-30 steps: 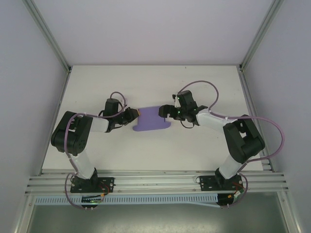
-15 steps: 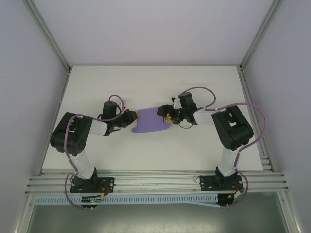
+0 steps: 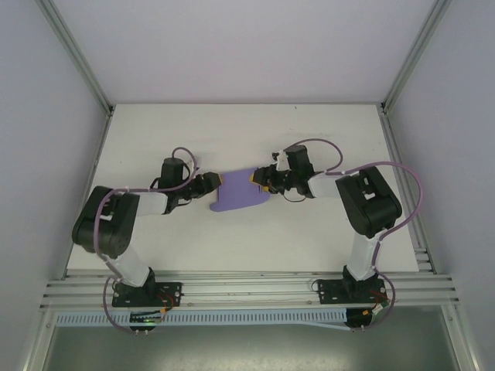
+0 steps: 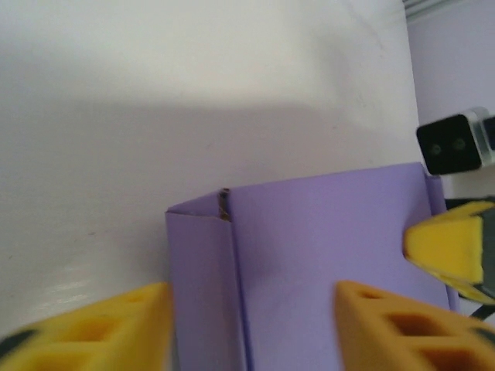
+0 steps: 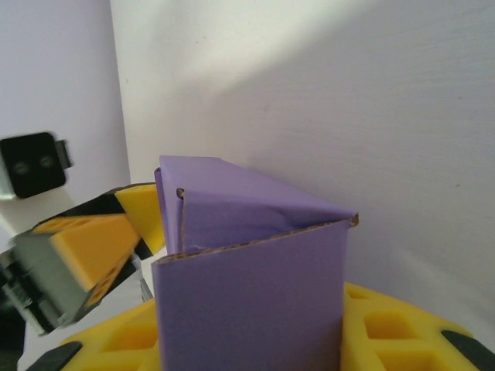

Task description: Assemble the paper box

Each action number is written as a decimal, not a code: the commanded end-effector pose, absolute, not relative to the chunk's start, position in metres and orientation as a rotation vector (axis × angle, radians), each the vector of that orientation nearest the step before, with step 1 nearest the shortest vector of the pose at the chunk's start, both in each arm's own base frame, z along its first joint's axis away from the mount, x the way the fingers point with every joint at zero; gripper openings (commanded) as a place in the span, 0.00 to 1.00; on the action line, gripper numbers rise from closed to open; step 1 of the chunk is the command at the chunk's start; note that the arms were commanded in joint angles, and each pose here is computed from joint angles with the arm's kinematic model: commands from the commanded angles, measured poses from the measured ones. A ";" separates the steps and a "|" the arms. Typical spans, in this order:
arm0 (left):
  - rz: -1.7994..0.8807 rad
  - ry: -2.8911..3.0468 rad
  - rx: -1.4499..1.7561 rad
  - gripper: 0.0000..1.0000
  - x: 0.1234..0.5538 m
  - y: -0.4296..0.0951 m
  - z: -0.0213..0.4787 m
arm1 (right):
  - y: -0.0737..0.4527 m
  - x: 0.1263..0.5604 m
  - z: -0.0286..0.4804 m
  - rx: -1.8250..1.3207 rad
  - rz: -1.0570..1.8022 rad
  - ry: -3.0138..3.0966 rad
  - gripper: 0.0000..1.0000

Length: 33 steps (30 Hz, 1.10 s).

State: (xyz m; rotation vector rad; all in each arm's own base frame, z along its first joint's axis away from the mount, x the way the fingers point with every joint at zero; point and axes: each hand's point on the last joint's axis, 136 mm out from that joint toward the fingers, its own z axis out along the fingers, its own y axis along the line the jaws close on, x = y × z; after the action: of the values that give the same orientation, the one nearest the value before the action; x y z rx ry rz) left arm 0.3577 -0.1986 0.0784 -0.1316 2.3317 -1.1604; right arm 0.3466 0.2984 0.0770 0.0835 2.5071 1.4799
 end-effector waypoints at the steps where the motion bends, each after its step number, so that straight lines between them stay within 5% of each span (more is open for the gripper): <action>1: -0.926 2.169 0.122 0.97 0.377 -0.190 0.145 | 0.288 0.358 0.115 0.093 1.489 2.431 0.21; 8: -0.733 1.757 0.761 0.98 0.346 -0.228 0.241 | 0.247 0.365 0.143 0.250 1.372 2.500 0.23; 24: -0.357 1.387 1.490 0.98 0.293 -0.310 0.259 | 0.205 0.356 0.184 0.910 1.672 2.751 0.05; 33: -0.065 1.355 1.634 0.98 0.318 -0.318 0.223 | 0.207 0.352 0.175 1.022 1.740 2.767 0.02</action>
State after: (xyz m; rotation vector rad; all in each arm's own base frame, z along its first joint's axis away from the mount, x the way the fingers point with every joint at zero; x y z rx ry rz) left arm 0.3080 -0.3257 0.2273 1.5779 1.3863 -0.1913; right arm 0.3610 0.2048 0.1760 0.9356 2.7440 1.6523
